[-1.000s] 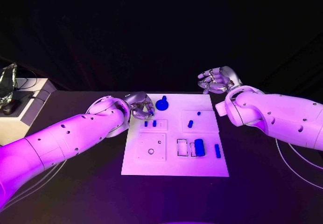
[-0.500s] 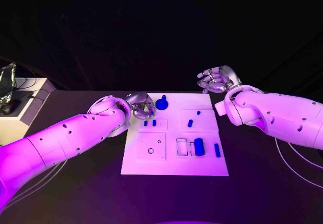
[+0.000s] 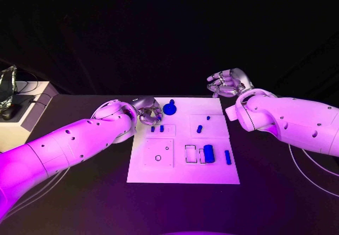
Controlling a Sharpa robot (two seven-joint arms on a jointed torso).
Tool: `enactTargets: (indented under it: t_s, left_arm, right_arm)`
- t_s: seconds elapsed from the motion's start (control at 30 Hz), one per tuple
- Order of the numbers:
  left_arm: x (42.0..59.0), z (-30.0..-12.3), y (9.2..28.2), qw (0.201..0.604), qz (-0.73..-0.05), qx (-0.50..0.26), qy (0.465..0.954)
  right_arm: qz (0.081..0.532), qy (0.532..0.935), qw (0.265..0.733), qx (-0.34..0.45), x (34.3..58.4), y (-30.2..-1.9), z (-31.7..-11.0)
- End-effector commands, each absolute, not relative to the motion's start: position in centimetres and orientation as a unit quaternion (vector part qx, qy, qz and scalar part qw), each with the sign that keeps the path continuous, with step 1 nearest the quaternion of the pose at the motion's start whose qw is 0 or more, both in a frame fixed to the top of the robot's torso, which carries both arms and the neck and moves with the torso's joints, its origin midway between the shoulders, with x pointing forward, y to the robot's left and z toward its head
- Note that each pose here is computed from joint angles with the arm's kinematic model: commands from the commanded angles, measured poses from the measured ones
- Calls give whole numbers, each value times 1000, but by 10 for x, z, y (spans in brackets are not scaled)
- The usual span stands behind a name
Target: Assemble the parts on the task board
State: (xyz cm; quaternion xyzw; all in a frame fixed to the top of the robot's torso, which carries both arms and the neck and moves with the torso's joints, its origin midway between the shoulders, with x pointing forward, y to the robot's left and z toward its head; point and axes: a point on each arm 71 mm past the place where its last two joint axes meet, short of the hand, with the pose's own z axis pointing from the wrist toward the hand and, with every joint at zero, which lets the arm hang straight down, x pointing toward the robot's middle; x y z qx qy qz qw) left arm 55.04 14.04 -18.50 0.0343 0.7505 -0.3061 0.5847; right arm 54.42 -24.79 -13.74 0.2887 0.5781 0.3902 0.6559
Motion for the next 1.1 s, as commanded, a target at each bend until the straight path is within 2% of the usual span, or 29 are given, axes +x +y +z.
enactTargets:
  t_s: [0.03,0.63,0.83,0.93,1.1]
  left_arm:
    - [549,-187,140,580,-301,40,756]
    - [549,-182,141,602,-317,29,732]
    - [549,-183,145,602,-314,27,734]
    - [548,-183,148,594,-318,16,738]
    - [545,-185,158,549,-347,-38,760]
  right_arm:
    - [395,581,655,279,544,-246,-137]
    - [392,579,657,282,544,-247,-138]
    - [391,592,652,269,543,-246,-139]
    - [390,609,644,249,543,-244,-141]
    - [382,641,639,188,541,-241,-143]
